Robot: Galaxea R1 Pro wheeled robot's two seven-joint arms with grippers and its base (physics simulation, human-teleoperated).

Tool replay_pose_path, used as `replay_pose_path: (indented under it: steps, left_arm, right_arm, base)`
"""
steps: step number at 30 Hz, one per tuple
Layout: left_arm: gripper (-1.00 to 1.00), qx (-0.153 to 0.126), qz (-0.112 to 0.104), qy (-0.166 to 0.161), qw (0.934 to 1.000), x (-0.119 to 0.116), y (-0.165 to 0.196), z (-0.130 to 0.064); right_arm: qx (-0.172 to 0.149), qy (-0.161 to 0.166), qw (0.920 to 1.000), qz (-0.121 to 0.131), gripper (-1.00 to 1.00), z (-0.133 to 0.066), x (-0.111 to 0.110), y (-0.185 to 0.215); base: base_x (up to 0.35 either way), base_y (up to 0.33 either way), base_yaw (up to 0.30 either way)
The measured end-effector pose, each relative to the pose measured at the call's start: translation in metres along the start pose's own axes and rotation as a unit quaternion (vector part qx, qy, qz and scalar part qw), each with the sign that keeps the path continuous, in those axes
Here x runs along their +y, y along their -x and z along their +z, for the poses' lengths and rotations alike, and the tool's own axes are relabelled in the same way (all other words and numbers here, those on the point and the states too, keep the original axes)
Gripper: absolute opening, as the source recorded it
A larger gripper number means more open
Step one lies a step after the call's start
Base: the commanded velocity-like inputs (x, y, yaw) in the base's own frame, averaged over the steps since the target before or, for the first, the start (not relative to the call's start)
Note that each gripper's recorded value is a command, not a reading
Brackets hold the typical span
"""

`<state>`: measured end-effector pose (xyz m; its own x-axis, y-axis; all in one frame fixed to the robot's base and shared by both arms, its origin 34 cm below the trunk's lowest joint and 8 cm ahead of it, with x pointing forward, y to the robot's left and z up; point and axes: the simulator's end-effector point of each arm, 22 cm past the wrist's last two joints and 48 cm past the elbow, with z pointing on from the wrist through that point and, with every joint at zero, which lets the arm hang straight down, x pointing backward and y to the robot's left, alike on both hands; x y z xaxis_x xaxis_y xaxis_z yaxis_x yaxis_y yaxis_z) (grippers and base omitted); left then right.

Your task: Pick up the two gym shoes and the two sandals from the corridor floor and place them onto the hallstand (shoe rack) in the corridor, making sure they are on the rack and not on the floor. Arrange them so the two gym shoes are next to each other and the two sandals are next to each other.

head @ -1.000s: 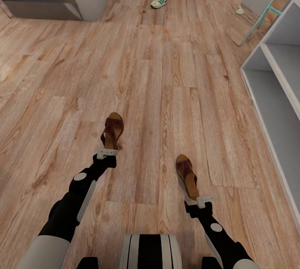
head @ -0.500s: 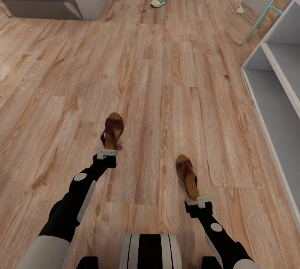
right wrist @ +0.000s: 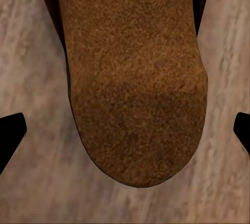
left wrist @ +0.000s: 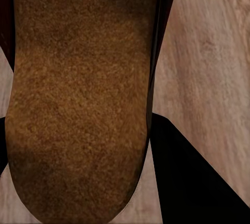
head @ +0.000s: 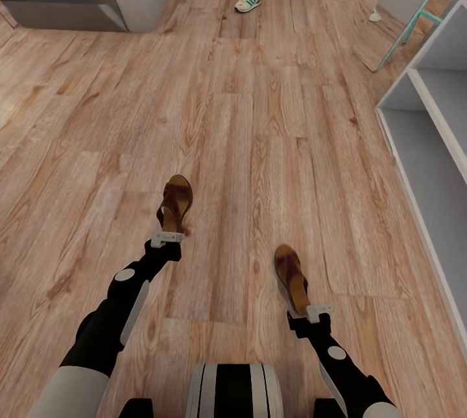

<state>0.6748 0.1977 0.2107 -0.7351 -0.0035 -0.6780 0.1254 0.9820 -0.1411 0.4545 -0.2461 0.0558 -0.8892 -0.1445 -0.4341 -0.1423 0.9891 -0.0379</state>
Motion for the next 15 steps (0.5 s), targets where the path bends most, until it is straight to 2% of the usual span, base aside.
replay_pose_path:
  steps: [15]
  left_arm:
    - [-1.0,0.002,0.001,0.0,1.0,0.0006,-0.0019,0.0009]
  right_arm:
    - [0.002,0.0,1.0,0.0,1.0,0.0008,0.0003,-0.0024]
  base:
    - [0.012,0.0,0.0]
